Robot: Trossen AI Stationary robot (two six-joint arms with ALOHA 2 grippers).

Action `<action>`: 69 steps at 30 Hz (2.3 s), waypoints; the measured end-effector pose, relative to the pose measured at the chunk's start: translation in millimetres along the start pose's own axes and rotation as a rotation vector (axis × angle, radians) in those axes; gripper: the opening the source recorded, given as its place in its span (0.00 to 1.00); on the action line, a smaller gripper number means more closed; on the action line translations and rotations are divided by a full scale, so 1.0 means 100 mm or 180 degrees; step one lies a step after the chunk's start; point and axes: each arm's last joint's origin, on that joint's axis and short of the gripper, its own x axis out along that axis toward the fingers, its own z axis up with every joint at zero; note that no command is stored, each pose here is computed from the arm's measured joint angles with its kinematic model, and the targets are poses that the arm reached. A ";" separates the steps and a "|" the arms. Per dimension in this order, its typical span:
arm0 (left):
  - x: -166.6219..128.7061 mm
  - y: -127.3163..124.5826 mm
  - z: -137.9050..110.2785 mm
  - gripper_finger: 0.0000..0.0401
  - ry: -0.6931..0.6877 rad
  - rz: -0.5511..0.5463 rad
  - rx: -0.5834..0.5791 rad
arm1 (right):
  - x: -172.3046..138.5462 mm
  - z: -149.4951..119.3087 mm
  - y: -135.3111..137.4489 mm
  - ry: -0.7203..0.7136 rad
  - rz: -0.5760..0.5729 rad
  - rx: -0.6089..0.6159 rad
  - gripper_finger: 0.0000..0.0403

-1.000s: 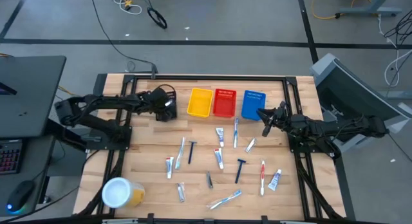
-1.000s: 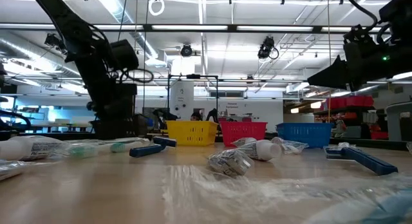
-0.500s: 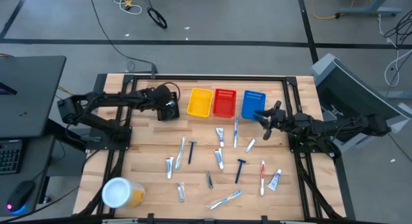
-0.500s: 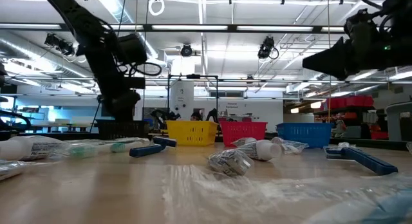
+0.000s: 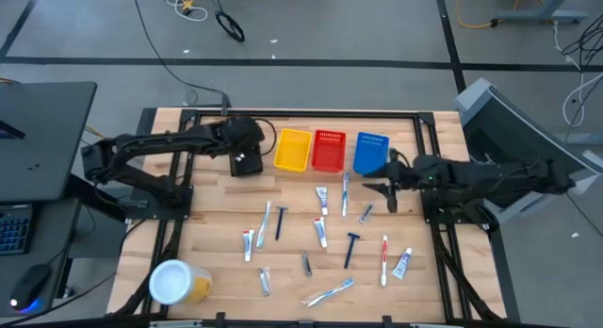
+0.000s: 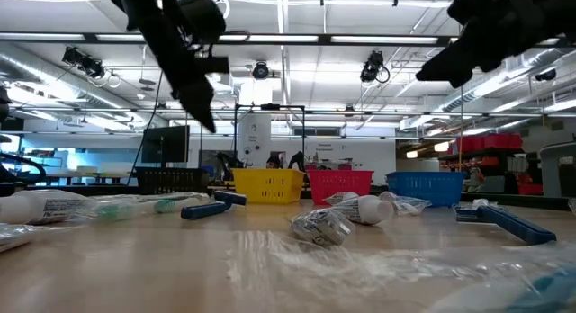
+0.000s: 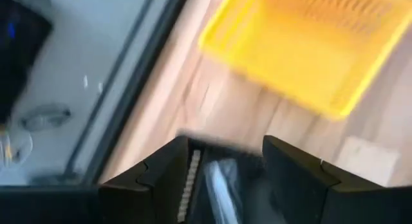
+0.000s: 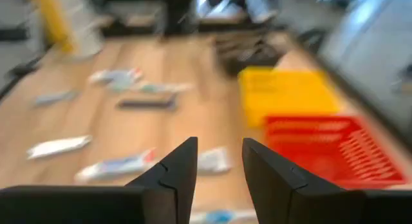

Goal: Pick & Place Travel size toiletries
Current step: Put the silver nail cutter into the black bin

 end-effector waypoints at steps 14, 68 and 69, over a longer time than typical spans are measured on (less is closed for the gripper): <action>-0.22 -0.21 -0.12 0.53 -0.1254 -0.0849 -0.0179 | 0.42 -0.29 0.07 0.1790 0.0514 0.0046 0.33; -0.18 -0.25 -0.13 0.53 -0.1563 -0.0908 -0.0355 | 0.83 -0.78 0.06 0.2776 0.0755 -0.0926 0.30; -0.18 -0.25 -0.13 0.53 -0.1563 -0.0908 -0.0356 | 0.83 -0.78 0.06 0.2779 0.0740 -0.0902 0.29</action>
